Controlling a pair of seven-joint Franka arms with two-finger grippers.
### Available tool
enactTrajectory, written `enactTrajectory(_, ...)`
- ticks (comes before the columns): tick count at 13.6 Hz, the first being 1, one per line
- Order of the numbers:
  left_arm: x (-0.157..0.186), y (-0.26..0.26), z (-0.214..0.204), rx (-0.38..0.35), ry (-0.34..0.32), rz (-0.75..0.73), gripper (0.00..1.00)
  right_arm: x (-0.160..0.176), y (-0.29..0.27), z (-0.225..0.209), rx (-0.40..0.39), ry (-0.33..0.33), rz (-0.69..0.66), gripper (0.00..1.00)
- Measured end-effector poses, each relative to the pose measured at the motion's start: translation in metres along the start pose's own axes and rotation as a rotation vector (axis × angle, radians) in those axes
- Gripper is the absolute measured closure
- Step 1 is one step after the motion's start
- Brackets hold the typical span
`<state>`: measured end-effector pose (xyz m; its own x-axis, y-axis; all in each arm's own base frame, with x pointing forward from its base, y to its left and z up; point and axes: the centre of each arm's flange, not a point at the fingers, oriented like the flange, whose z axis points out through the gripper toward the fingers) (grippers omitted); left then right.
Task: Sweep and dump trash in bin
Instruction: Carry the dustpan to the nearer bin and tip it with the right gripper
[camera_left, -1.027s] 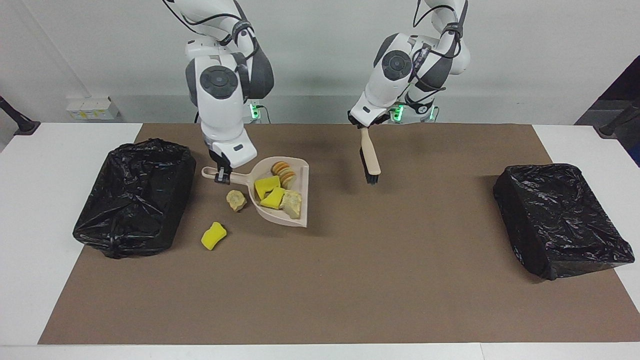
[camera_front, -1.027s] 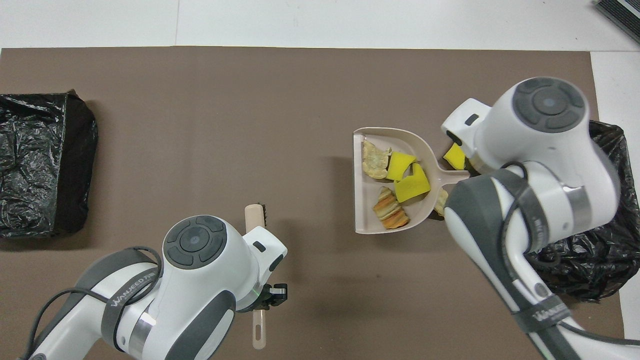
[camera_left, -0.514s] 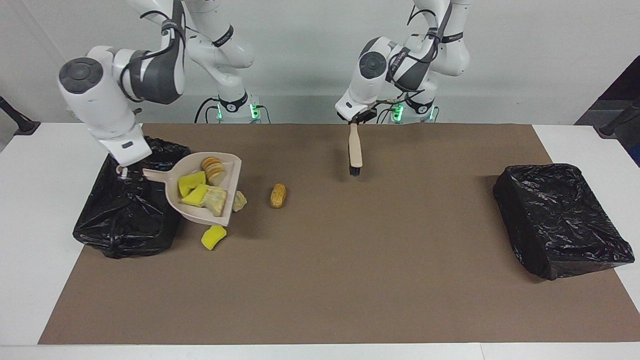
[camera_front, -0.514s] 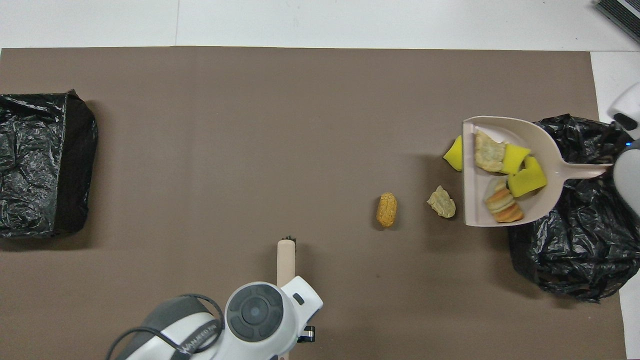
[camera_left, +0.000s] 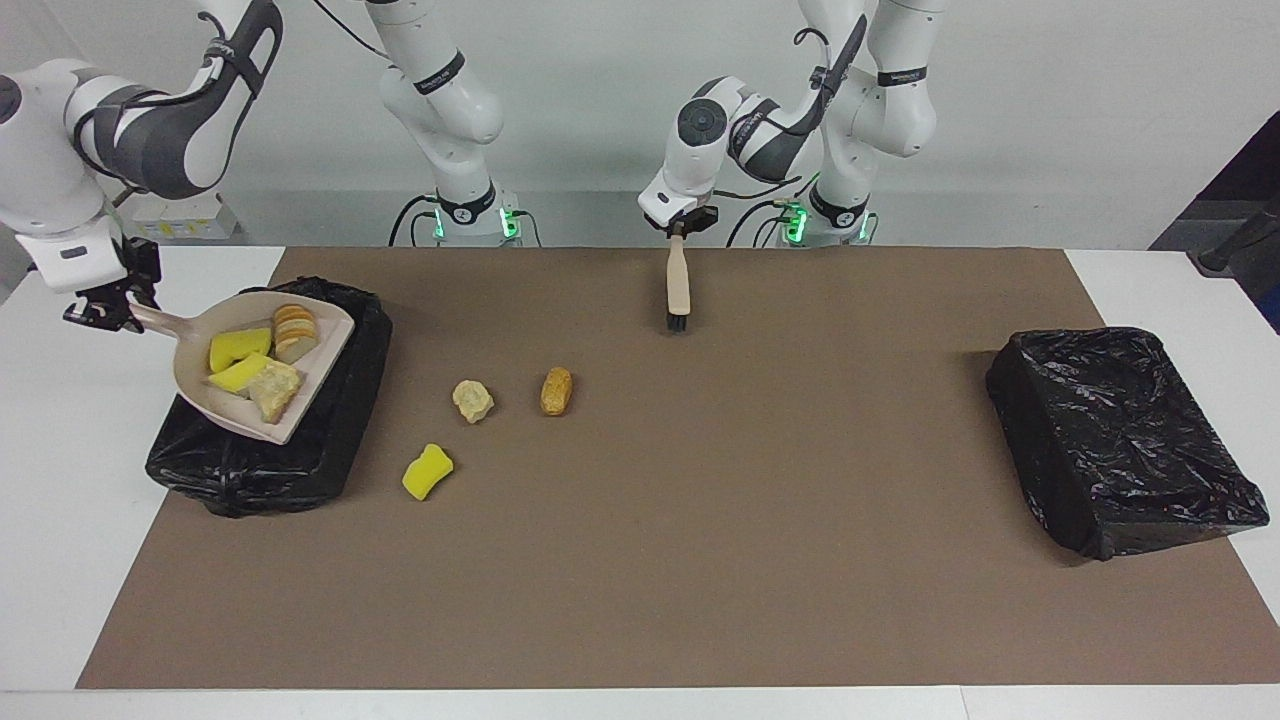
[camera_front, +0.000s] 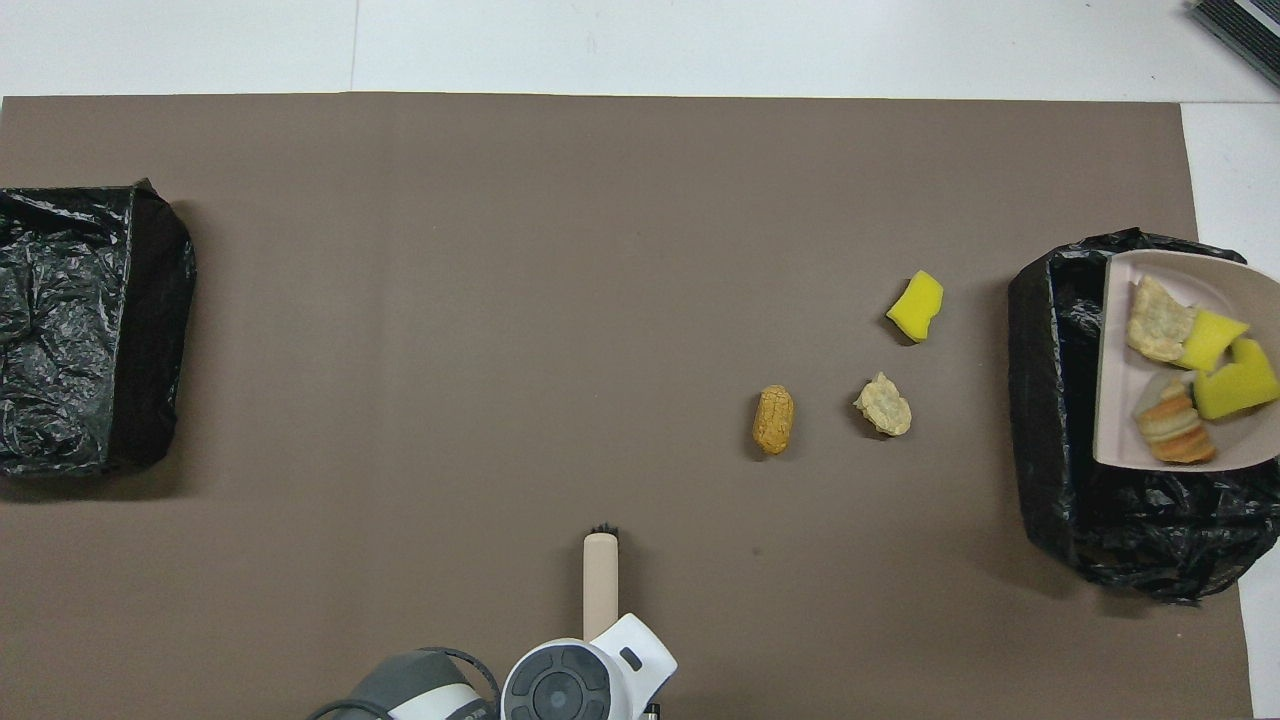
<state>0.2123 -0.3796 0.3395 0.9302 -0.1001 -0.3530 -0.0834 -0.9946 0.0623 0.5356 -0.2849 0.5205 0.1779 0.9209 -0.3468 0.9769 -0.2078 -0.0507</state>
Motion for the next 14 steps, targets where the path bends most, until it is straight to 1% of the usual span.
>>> enactTrajectory(2,0.000,0.001,0.001,-0.015,-0.015,-0.013,0.73,-0.009,0.000,-0.002,0.012,-0.135,-0.041,0.67)
enactTrajectory(4,-0.001,0.002,0.001,-0.022,-0.022,-0.018,0.73,-0.003,0.003,-0.009,0.028,-0.249,-0.092,0.67)
enactTrajectory(5,-0.001,0.002,0.002,-0.024,-0.022,-0.019,0.73,0.006,0.004,-0.014,0.041,-0.302,-0.118,0.67)
enactTrajectory(7,0.002,0.002,0.006,-0.024,-0.021,-0.024,0.73,0.036,0.010,-0.030,0.052,-0.405,-0.176,0.67)
enactTrajectory(9,0.005,0.002,0.009,-0.024,-0.020,-0.027,0.73,0.054,0.012,-0.046,0.042,-0.482,-0.207,0.67)
enactTrajectory(10,0.005,0.002,0.009,-0.024,-0.020,-0.028,0.67,0.054,0.011,-0.053,0.035,-0.505,-0.209,0.67)
enactTrajectory(11,0.005,0.002,0.009,-0.024,-0.020,-0.028,0.56,0.050,0.009,-0.059,0.029,-0.516,-0.202,0.67)
enactTrajectory(12,0.005,0.002,0.009,-0.025,-0.020,-0.029,0.46,0.045,0.006,-0.063,0.025,-0.524,-0.193,0.67)
enactTrajectory(13,0.007,0.003,0.006,-0.031,-0.017,-0.032,0.33,0.040,0.004,-0.066,0.024,-0.531,-0.185,0.67)
enactTrajectory(14,0.012,0.003,0.000,-0.044,-0.009,-0.039,0.22,0.036,0.002,-0.068,0.022,-0.538,-0.179,0.67)
